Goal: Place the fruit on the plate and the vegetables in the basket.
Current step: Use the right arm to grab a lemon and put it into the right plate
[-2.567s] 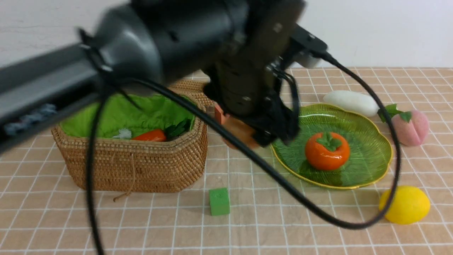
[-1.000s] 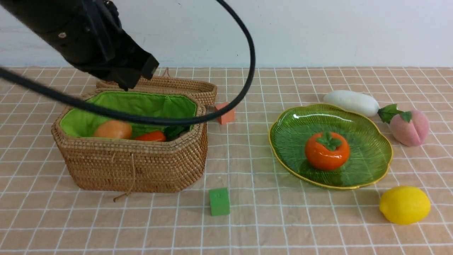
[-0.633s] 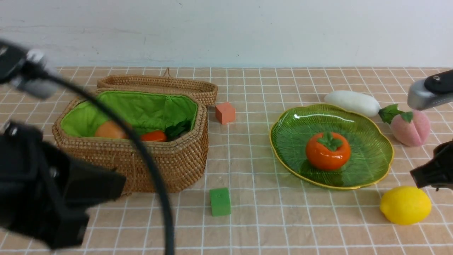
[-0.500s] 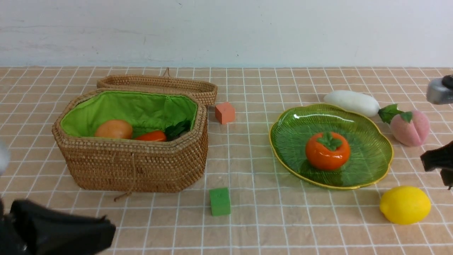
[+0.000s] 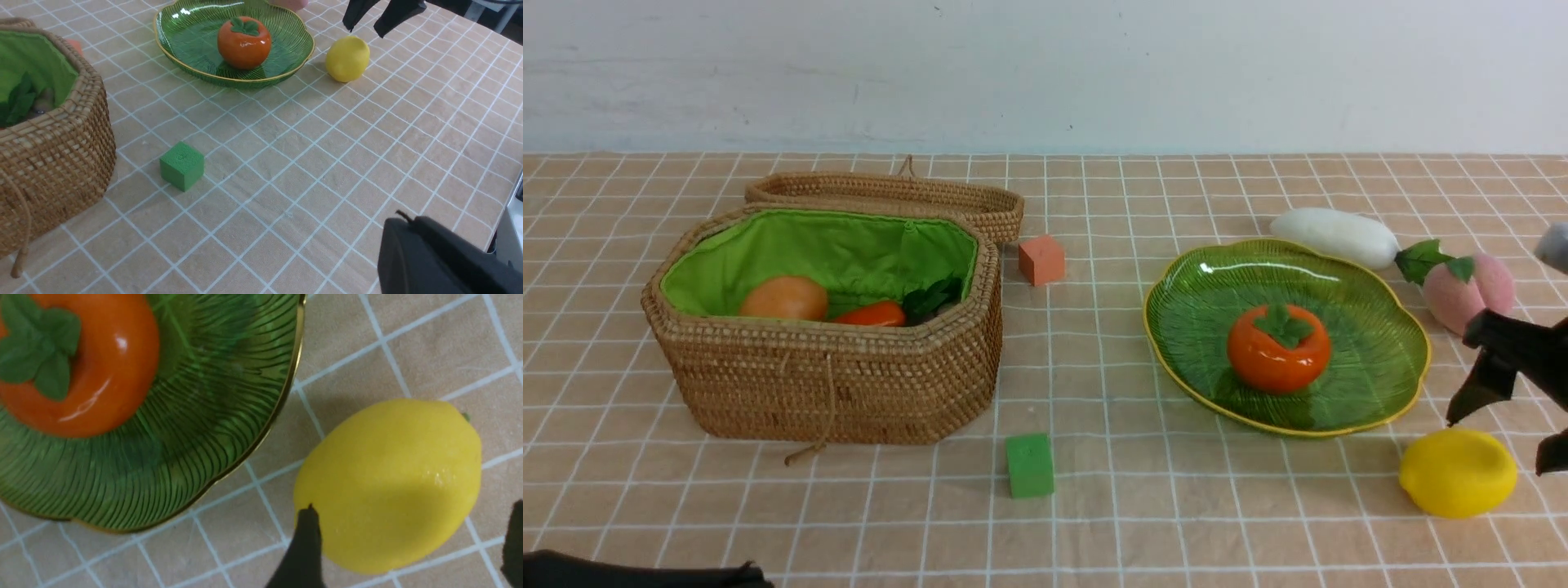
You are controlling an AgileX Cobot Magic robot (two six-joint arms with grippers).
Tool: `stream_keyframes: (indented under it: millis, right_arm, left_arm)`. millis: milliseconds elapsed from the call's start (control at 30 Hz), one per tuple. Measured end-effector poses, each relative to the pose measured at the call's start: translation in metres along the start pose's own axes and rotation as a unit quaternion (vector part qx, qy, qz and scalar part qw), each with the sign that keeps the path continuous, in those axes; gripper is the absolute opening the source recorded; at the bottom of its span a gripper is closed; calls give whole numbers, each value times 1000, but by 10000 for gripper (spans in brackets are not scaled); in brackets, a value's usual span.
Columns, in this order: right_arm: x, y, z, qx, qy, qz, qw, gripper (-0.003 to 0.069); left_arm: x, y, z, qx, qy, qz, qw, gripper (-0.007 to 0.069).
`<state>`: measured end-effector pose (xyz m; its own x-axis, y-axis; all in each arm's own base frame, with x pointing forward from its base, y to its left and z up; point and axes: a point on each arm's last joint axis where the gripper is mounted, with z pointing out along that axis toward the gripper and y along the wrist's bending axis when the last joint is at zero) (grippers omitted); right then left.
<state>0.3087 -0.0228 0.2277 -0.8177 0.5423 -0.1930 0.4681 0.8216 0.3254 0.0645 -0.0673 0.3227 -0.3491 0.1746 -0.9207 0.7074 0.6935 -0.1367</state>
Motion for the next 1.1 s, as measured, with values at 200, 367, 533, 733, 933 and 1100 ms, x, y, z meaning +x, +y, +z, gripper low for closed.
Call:
stream_keyframes:
  millis: [200,367,533,733,933,1100]
  right_arm:
    - [-9,-8,29,30,4,29,999,669]
    - [-11,-12,39,43,8,26,999,656]
    - [-7,-15,48,58,42,27,997,648]
    - [-3,-20,59,71,74,22,995,633]
    - [-3,-21,65,70,95,-22,993,578]
    - [-6,-16,56,64,101,-62,991,578]
  left_arm:
    - [0,0,0,0,0,0,1000,-13]
    - [0,0,0,0,1,0,1000,-13]
    - [0,0,0,0,1,0,1000,-13]
    - [0,0,0,0,1,0,1000,-13]
    - [0,0,0,-2,-2,4,1000,-13]
    - [-8,2,0,-13,-42,25,999,-13]
